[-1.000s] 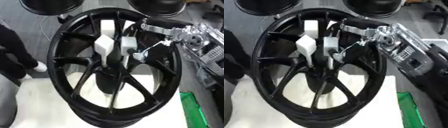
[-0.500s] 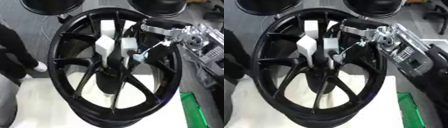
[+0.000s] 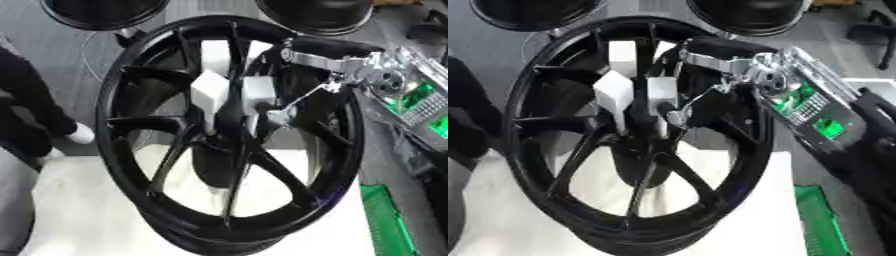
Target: Pull the pin out of the wheel hub.
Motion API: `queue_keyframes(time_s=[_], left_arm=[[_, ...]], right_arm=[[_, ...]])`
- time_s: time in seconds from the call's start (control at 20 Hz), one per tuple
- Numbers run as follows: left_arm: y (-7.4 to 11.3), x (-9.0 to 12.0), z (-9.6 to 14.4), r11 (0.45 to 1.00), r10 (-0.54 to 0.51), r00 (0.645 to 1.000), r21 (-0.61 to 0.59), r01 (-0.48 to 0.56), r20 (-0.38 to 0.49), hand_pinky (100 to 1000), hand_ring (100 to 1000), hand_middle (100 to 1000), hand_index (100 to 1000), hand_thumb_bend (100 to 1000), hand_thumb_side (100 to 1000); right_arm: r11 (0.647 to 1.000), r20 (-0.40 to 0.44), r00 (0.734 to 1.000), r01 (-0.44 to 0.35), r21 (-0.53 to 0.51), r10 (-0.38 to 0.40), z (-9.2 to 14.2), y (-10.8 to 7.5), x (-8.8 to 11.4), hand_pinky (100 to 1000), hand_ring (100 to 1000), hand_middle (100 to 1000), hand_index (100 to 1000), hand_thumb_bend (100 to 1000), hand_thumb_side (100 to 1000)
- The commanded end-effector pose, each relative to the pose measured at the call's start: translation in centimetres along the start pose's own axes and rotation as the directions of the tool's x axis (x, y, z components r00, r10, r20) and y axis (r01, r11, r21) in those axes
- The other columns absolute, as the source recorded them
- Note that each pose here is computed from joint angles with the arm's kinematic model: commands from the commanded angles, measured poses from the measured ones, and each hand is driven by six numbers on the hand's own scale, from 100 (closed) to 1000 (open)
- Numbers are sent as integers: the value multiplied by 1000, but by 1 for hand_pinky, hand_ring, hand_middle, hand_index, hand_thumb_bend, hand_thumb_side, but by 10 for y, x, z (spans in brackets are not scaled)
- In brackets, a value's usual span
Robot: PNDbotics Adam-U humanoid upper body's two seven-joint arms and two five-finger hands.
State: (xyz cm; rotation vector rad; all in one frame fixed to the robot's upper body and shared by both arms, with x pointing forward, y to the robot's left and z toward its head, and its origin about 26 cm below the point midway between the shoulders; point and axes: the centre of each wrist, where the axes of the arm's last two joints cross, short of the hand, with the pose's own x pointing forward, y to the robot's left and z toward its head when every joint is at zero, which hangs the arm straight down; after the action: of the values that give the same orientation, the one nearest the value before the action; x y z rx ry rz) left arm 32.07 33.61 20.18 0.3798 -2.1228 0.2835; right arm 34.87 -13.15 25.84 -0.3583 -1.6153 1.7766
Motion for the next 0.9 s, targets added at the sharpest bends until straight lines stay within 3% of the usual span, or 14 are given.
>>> queue_keyframes(time_s=[0.05,0.25,0.3,0.6,0.9], left_arm=[[-1,10,-4,1000,7,999,-10,-7,38,628,769,709,762,163,709],[-1,10,-4,1000,7,999,-10,-6,38,628,769,709,762,163,709],[-1,10,-4,1000,7,999,-10,-7,38,628,770,709,762,164,709],[-1,10,-4,1000,6,999,-9,-6,38,629,770,709,762,164,708],[0,10,-4,1000,3,999,-9,-3,36,629,771,709,762,164,708]], right_arm=[[1000,-16,1000,-9,-2,9,1,-4,-3,520,487,510,694,118,214],[1000,-16,1000,-6,-3,6,1,-4,-3,520,487,510,694,118,214],[1000,-15,1000,-2,-5,2,1,-4,-3,461,425,451,630,100,149],[997,2,998,66,-35,-66,6,-10,1,431,373,399,575,100,100],[990,34,992,121,-77,-119,18,-23,11,380,327,355,532,100,100]])
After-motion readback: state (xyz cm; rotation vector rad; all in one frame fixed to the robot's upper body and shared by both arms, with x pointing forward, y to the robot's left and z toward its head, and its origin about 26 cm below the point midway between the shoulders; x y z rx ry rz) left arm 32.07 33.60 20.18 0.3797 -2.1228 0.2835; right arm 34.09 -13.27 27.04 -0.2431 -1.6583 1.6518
